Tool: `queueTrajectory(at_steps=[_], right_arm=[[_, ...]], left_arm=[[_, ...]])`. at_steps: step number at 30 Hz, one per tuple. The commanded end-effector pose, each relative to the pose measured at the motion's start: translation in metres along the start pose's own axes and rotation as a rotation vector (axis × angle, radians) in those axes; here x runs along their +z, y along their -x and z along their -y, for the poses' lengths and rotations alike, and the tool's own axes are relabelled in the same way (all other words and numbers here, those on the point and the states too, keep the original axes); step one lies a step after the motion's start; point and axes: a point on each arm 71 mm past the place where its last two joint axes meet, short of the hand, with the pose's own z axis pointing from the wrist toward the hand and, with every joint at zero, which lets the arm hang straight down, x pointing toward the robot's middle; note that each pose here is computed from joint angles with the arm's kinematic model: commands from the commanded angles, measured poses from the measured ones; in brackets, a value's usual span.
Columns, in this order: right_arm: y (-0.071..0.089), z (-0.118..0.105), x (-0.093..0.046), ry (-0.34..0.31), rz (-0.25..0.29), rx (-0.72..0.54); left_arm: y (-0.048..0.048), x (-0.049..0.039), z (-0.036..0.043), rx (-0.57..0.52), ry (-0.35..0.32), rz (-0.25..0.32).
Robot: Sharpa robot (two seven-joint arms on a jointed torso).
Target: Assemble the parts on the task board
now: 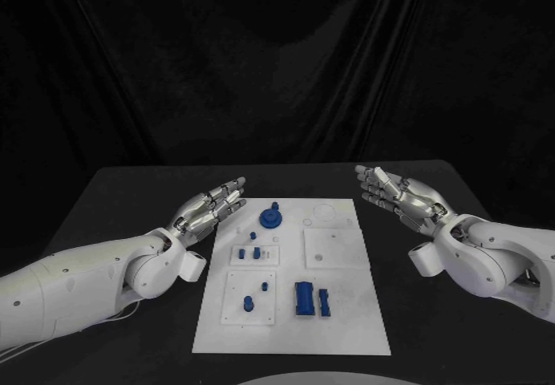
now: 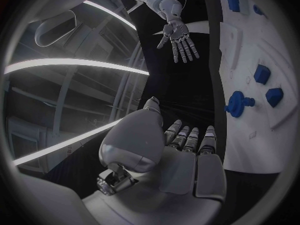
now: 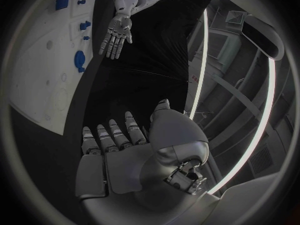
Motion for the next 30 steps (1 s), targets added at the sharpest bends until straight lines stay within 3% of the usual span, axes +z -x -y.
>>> queueTrajectory(at_steps=[1, 7, 8, 14, 19, 30], right_arm=[[0.001, -0.004, 0.000, 0.107, -0.017, 0.066], [0.003, 0.002, 0.002, 0.114, -0.017, 0.070], [0.003, 0.004, 0.002, 0.063, 0.000, 0.033], [0.000, 0.004, 0.008, 0.067, 0.029, 0.035], [-0.008, 0.002, 0.020, 0.072, 0.107, 0.041], [-0.038, 0.000, 0.055, 0.045, 0.371, 0.087]], left_arm=[[-0.0017, -0.0007, 0.0159, 0.000, -0.226, 0.006], [-0.0021, -0.0001, 0.0155, 0.003, -0.223, 0.009], [-0.0010, 0.0006, -0.0001, 0.002, -0.001, 0.002], [-0.0035, 0.0040, 0.0020, 0.012, -0.004, 0.032], [-0.0086, 0.0106, 0.0064, 0.031, -0.009, 0.096], [-0.0281, 0.0306, 0.0260, 0.079, -0.002, 0.358]])
